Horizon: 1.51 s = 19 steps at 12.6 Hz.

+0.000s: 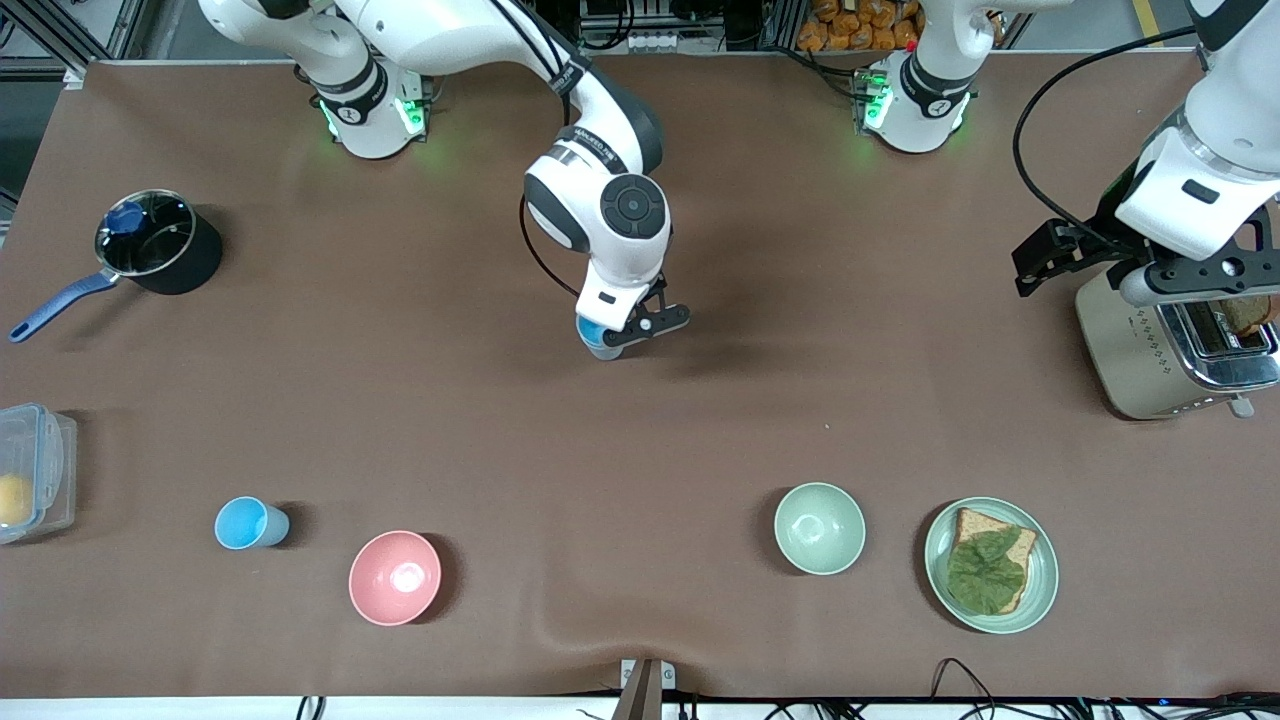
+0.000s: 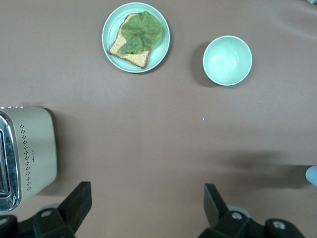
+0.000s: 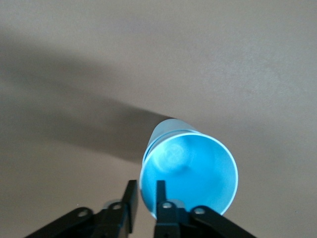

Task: Stack blue cups with both arms
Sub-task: 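Open the right gripper and lift it away from the stacked cups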

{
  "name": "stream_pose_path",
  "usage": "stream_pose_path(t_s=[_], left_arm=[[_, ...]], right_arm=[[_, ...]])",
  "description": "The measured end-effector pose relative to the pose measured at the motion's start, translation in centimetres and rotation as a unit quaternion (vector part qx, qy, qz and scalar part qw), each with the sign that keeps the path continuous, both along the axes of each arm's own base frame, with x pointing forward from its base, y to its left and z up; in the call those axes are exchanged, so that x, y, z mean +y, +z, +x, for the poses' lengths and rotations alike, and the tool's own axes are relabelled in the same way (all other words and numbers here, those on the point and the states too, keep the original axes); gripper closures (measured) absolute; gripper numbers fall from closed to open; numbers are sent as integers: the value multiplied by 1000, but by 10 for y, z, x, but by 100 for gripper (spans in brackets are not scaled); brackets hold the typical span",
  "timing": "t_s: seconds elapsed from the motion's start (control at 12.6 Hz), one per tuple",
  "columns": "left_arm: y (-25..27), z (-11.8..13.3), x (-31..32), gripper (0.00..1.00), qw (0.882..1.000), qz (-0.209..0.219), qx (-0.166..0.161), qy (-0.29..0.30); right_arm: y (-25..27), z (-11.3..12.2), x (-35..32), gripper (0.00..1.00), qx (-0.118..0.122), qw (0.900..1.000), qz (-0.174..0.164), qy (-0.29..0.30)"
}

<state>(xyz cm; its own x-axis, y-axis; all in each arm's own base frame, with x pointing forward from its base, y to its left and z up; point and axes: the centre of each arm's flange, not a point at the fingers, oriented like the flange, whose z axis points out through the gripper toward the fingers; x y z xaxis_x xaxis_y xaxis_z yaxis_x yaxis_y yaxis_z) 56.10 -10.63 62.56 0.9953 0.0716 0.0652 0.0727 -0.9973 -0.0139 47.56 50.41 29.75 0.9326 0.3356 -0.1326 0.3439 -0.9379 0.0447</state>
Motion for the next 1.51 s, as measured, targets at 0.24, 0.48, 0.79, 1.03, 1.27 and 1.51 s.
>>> stream_pose_path(t_s=[0.24,0.48,0.79,1.03,1.27,1.51], left_arm=[[-1,-5,-2,0,1000,3,15,-2],[5,-11,-1,0,1000,4,19,-2],[10,-19,0,0,1000,6,26,-2],[9,-20,0,0,999,7,31,-2],[8,-22,1,0,999,8,36,-1],[10,-22,2,0,999,8,35,0]], right_arm=[[12,3,-8,35,12,999,-26,-33],[55,29,-34,2,7,997,-24,-68],[127,80,-124,0,21,994,3,-105],[159,104,-203,0,48,997,6,-65],[174,123,-280,0,58,996,14,-60],[195,138,-388,0,48,994,28,-94]])
